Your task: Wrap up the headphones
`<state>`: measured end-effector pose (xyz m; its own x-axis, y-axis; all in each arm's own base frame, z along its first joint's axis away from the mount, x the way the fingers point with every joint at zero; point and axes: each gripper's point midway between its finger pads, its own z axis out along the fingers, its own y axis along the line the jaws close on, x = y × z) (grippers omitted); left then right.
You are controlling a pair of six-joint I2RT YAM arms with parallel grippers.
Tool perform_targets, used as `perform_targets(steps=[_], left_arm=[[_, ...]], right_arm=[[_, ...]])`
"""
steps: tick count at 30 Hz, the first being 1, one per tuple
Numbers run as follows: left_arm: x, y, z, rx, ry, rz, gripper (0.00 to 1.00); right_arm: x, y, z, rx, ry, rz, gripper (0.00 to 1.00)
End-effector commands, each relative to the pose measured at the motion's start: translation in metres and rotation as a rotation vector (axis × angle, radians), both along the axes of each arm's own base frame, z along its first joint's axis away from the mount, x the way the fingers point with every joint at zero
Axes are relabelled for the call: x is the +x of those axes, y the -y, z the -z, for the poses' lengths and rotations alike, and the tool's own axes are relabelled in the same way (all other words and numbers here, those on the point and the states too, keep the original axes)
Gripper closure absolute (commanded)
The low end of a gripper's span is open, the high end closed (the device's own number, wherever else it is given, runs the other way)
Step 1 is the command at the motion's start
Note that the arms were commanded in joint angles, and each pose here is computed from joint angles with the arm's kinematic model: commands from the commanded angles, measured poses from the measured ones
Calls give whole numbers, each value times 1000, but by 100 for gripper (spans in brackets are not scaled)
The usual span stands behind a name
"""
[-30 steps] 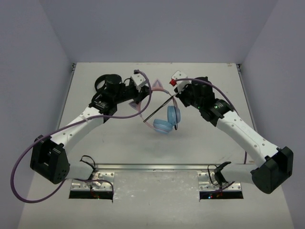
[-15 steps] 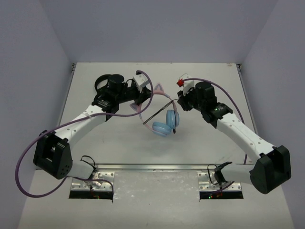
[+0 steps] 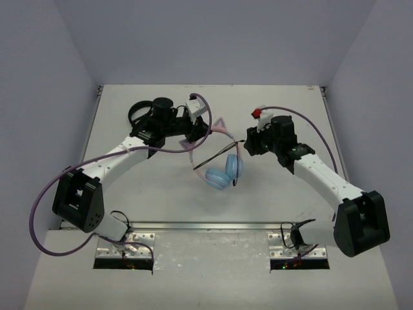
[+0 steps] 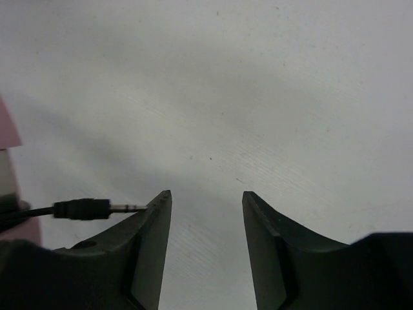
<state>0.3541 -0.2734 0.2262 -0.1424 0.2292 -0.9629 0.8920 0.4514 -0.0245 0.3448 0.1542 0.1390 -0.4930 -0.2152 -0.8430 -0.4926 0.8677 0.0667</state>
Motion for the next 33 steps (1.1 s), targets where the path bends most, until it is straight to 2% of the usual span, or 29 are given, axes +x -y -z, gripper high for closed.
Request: perform_targets(steps=[1,6,10,12,13,15,16,17,19,25,28,29,33], left_arm=[[-1,10,-59,-108,89,62,100],[6,12,-49,-97,60,46,100],[7,14,-48,-95,42,57,100],[4,15,-48,-95,37,70,100],[4,15,-48,-95,37,75,100],[3,15,-48,-95,31,79,100],[3,15,-47,-94,28,82,100],[3,16,-49,-96,28,83,100],[3,16,-46,-94,18,86,100],[3,19,-36,-74,-3,113,100],[-3,24,-29,-71,-11,173,99],[-2,26,-22,-59,-18,182,100],[-1,37,3,-5,-71,225,99]], right_arm=[[-1,6,3,59,-41,45,50],[-14,-8,-9,140,-66,-25,44],[-14,2,-8,135,-119,31,41],[-16,19,0,122,-192,122,36],[-20,27,10,109,-250,163,26],[-20,52,19,116,-302,295,26],[-25,64,29,108,-341,356,15],[-25,83,33,125,-360,450,15],[-33,97,42,150,-408,522,11],[-41,117,15,204,-382,636,10],[-45,108,-12,256,-335,593,7],[-48,104,-26,279,-296,566,1],[-66,86,-60,345,-235,448,1]])
